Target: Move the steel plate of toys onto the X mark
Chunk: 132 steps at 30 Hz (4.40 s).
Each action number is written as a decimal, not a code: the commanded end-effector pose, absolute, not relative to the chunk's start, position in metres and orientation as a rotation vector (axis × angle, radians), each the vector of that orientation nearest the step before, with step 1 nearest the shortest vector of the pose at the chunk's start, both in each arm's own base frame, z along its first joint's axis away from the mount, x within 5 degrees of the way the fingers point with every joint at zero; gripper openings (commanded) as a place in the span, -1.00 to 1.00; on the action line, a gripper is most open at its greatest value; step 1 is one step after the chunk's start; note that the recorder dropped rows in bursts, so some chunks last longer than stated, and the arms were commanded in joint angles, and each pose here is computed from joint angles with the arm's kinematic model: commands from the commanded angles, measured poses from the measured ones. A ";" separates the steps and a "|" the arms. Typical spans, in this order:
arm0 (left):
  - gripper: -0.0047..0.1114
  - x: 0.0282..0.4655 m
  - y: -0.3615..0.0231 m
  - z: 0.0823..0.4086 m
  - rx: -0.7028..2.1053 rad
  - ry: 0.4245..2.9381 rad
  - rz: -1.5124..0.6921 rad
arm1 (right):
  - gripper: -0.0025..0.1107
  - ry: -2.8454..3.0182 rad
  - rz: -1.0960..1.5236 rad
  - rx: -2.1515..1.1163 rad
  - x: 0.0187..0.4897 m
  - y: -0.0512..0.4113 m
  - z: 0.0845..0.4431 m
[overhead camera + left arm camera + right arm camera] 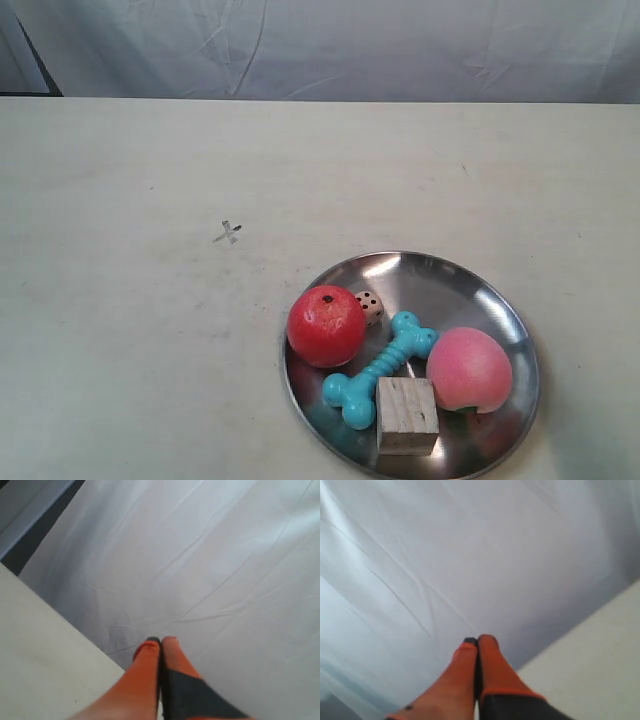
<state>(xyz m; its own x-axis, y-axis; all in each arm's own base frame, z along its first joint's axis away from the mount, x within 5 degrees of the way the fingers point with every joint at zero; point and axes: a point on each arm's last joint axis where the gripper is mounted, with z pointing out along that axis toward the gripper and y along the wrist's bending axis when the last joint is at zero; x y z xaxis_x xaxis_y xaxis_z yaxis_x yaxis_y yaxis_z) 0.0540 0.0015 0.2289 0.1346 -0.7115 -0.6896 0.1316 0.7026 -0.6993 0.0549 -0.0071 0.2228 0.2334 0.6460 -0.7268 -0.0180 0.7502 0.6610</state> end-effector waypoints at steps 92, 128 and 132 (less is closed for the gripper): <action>-0.37 0.247 -0.196 0.086 0.305 2.861 -1.245 | -0.02 2.899 0.650 0.614 0.227 -0.025 0.122; -0.92 0.293 -0.191 0.119 0.282 2.914 -1.231 | -0.96 3.000 0.859 0.369 0.271 0.020 0.123; -0.92 0.302 -0.184 0.123 0.275 2.925 -1.190 | -0.96 2.973 0.867 0.372 0.281 0.022 0.130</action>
